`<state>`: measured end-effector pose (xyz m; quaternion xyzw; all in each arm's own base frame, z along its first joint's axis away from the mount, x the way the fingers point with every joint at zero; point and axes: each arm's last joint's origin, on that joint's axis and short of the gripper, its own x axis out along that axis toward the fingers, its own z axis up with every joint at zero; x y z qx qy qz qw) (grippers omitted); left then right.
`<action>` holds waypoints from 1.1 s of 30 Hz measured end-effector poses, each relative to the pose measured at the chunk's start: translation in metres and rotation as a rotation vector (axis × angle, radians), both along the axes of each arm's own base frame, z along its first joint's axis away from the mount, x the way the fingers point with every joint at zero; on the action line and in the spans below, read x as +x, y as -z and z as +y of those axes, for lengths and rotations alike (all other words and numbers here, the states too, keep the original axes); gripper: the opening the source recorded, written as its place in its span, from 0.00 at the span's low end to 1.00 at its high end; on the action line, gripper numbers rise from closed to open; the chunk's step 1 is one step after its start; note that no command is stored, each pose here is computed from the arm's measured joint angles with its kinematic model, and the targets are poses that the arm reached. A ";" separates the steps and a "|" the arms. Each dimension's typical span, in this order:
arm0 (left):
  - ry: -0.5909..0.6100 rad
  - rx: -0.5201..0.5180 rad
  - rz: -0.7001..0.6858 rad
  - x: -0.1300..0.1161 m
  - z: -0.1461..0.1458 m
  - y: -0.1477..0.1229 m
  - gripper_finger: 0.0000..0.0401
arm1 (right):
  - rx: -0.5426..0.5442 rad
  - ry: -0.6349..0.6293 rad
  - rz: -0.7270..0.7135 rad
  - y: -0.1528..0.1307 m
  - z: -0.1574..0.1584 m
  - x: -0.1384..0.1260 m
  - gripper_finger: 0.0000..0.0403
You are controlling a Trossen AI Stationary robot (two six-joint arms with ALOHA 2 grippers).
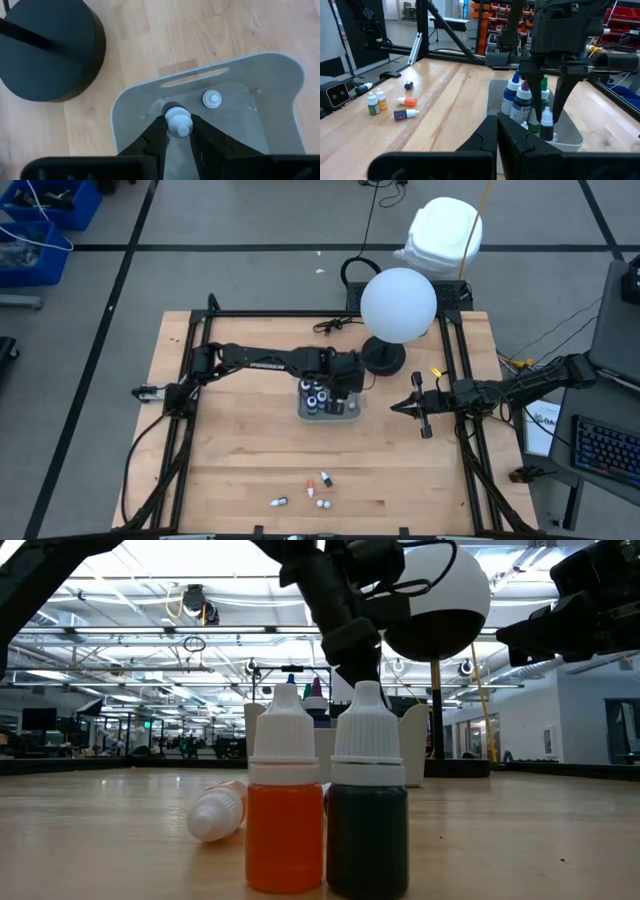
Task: Pick & Place food coloring
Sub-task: Put the left small black food coloring bottle into the gray bin
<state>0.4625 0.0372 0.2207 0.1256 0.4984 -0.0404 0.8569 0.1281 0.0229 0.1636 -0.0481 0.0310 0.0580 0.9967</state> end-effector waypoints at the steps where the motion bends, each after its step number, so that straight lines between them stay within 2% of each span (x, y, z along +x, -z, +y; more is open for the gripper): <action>1: -0.006 -0.003 0.001 0.000 0.000 0.001 0.19 | 0.002 0.000 0.000 0.000 0.000 0.000 0.00; 9: -0.034 0.017 -0.021 -0.002 0.001 0.024 0.20 | 0.003 0.000 0.000 0.000 0.000 0.000 0.00; 16: -0.077 0.007 -0.037 -0.001 0.007 0.026 0.20 | -0.004 0.000 -0.004 0.000 0.000 0.000 0.00; 21: -0.073 0.005 -0.011 0.002 0.006 0.041 0.20 | -0.003 0.000 -0.008 -0.001 0.000 0.000 0.00; 33: -0.057 0.020 -0.026 0.005 0.009 0.045 0.21 | -0.002 0.002 -0.008 -0.001 0.000 0.000 0.00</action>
